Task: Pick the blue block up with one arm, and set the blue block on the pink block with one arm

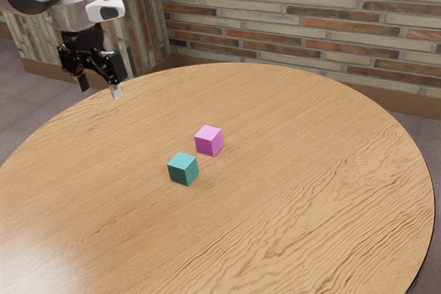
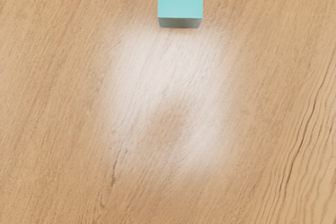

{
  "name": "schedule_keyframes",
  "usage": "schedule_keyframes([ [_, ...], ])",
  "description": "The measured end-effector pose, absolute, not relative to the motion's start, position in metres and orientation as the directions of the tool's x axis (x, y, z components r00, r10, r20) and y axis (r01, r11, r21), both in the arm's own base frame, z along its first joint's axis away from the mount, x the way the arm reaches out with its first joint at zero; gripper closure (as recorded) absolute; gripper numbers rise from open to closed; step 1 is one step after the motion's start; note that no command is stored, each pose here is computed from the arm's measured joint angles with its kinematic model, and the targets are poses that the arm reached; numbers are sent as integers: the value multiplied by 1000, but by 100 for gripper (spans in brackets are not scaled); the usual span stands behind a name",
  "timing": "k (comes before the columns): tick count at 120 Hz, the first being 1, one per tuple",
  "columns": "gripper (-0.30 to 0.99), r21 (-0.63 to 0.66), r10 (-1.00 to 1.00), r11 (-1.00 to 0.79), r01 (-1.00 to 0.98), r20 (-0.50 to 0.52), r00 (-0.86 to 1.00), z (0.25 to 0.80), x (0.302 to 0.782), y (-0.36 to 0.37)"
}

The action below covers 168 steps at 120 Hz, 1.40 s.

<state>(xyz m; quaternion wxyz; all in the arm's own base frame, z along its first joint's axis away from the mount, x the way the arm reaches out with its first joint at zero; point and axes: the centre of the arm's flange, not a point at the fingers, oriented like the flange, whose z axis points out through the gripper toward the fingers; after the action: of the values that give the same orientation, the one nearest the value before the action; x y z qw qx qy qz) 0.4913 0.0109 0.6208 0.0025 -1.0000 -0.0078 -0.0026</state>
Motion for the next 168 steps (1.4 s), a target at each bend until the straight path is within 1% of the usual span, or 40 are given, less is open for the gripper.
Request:
schedule_keyframes([
  [16, 0, 20, 28, -999, 29, -14, 1000, 599, 495, 5],
  [26, 0, 33, 42, -999, 43, -23, 999, 577, 512, -6],
  [40, 0, 39, 95, -994, 100, -100, 990, 528, 524, -20],
  [54, 0, 15, 143, -989, 145, -117, 983, 469, 554, -31],
  [69, 0, 16, 181, -983, 183, -93, 979, 425, 575, -42],
  [93, 0, 32, 230, -972, 232, -44, 972, 387, 593, -44],
  [113, 0, 39, 206, -978, 206, -10, 979, 371, 602, -46],
  [128, 0, 36, 189, -981, 189, -2, 982, 349, 610, -35],
  [147, 0, 33, 152, -988, 151, 33, 988, 323, 623, -23],
  [168, 0, 31, 105, -994, 103, 96, 990, 323, 643, -12],
])
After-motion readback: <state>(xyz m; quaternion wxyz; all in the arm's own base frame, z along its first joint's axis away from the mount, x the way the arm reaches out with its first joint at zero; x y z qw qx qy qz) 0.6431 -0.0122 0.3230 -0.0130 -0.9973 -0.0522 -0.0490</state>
